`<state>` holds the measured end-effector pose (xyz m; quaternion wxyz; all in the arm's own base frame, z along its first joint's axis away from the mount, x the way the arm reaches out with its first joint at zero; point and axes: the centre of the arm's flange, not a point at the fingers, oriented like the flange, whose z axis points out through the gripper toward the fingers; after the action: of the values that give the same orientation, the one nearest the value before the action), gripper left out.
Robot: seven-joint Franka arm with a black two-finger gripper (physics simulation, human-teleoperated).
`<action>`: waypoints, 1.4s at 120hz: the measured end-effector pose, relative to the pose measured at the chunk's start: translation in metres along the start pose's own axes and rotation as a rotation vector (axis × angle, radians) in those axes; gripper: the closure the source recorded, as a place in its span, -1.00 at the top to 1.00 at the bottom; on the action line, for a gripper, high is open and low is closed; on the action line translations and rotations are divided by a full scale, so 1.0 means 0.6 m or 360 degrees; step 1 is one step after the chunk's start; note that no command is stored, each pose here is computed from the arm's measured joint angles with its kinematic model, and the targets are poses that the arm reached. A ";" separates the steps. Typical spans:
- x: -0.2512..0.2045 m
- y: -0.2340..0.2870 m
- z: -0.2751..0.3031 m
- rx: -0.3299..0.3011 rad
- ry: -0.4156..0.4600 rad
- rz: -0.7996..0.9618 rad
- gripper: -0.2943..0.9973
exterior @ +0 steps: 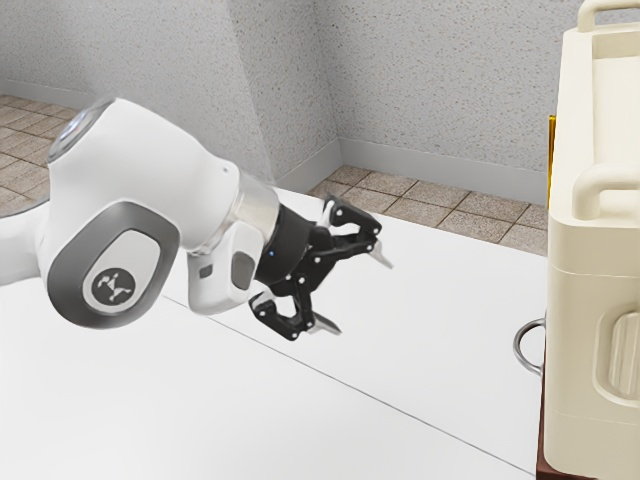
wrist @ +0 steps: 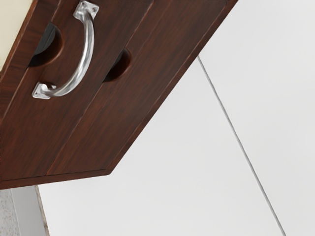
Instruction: Pull the drawer handle with one arm to open the drawer
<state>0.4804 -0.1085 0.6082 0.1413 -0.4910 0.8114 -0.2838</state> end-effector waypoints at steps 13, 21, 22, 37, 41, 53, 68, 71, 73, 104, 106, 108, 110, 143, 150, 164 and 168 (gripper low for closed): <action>0.026 -0.005 0.011 -0.0003 0.0009 0.0083 0.54; 0.044 -0.009 0.016 0.0003 0.0019 0.0135 0.54; 0.046 -0.009 0.016 0.0004 0.0021 0.0140 0.54; 0.064 -0.014 0.017 0.0024 0.0056 0.0194 0.54; 0.065 -0.014 0.019 0.0024 0.0069 0.0198 0.54; 0.078 -0.022 0.027 0.0019 0.0099 0.0252 0.54; 0.096 -0.039 0.025 0.0007 0.0112 0.0351 0.54; 0.097 -0.040 0.026 0.0000 0.0112 0.0366 0.54; 0.097 -0.040 0.027 -0.0004 0.0112 0.0375 0.54; 0.102 -0.044 0.051 -0.0069 0.0091 0.0488 0.54; 0.102 -0.044 0.052 -0.0068 0.0091 0.0493 0.54; 0.103 -0.044 0.052 -0.0067 0.0091 0.0497 0.54; 0.103 -0.044 0.053 -0.0065 0.0092 0.0502 0.54; 0.105 -0.035 0.071 0.0025 0.0074 0.0552 0.54; 0.112 -0.035 0.077 0.0031 0.0074 0.0571 0.54; 0.117 -0.034 0.093 0.0028 0.0061 0.0597 0.54; 0.117 -0.034 0.096 0.0027 0.0057 0.0602 0.54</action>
<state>0.4909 -0.1959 0.5777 0.1820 -0.3233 0.8893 -0.2676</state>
